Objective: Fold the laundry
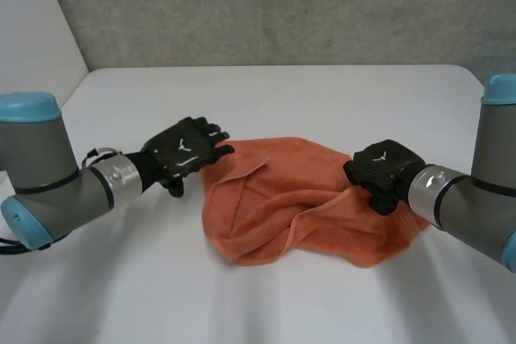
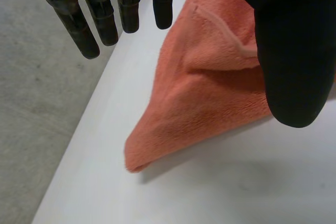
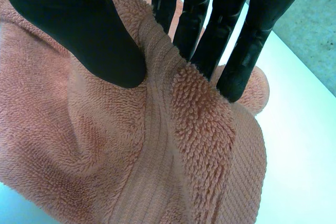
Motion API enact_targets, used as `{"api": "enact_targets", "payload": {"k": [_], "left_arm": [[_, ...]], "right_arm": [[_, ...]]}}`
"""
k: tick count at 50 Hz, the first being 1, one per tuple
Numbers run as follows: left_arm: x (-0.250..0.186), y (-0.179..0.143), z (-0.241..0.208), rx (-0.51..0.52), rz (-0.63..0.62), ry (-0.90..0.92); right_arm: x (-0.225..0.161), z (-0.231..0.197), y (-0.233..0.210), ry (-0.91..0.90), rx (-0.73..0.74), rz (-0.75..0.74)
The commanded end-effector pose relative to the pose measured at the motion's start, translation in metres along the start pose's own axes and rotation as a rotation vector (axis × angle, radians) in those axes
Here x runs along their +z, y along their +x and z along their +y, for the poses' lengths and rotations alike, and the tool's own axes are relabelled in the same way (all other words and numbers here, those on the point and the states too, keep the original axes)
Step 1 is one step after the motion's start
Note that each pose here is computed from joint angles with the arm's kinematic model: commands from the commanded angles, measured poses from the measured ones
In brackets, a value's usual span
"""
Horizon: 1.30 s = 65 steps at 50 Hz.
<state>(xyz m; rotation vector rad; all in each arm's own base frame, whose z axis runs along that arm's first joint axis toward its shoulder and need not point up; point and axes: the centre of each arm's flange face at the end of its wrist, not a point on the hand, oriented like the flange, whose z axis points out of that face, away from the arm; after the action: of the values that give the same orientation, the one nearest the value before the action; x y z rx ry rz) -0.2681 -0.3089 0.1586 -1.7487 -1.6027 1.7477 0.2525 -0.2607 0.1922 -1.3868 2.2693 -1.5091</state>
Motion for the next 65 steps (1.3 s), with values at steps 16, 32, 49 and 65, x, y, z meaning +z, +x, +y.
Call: {"api": "enact_targets", "payload": {"k": [16, 32, 49, 65], "left_arm": [[0.018, 0.049, 0.011, 0.077, 0.149, 0.036], [0.035, 0.029, 0.009, 0.152, 0.057, 0.042], [0.054, -0.104, -0.059, 0.231, -0.594, 0.265], [0.006, -0.104, -0.087, -0.078, -0.708, 0.363]], "right_arm": [[0.004, 0.004, -0.001, -0.006, 0.004, -0.002], [0.006, -0.017, 0.015, 0.061, -0.018, 0.044], [0.027, -0.125, 0.107, 0.485, -0.11, 0.492], [0.001, -0.129, 0.104, 0.657, 0.004, 0.555]]}}
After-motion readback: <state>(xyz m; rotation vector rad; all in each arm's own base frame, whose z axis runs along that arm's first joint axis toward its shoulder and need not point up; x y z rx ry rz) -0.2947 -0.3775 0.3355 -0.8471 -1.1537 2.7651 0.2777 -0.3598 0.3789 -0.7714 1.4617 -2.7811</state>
